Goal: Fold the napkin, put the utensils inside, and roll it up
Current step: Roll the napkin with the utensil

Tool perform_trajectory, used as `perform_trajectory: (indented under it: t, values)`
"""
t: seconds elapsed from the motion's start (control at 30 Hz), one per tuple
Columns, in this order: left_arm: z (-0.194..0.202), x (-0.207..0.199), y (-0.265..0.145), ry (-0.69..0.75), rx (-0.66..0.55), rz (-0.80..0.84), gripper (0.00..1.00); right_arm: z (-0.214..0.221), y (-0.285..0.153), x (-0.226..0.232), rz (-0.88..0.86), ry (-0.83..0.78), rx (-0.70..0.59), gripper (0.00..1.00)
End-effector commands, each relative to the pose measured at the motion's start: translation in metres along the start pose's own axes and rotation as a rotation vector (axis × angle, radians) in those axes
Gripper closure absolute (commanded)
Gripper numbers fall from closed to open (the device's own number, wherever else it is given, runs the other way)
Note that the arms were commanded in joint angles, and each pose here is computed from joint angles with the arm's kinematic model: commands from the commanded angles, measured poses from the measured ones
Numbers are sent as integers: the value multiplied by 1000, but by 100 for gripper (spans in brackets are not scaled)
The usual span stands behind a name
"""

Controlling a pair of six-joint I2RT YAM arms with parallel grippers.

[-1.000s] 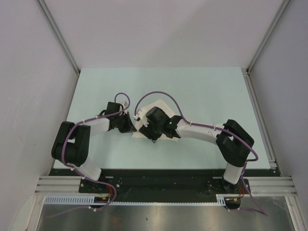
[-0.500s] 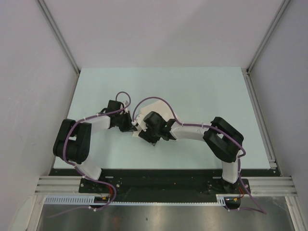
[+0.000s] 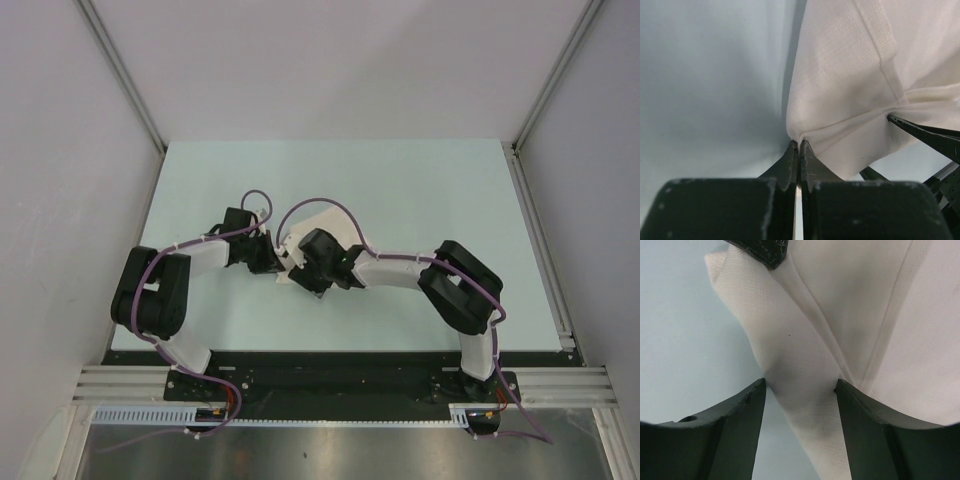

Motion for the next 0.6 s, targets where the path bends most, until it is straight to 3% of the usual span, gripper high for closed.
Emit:
perform_trajectory:
  t: [0.0,0.57]
  values:
    - [6,1,6,21,41,-3,100,1,-9,8,6,-49,31,36]
    - [7,2,4,21,43,-5,100,-27,-9,11,61,-144,-78,32]
Point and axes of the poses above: each gripper's point midway between its finger pads, its own y axis out along the fingers, its own x axis along the line the jaws close on, z = x × y, the point moved 7 cm from there along -y, back along the fingers, and after that the axes turned 7 degrees about y, right-handed, at the moved point
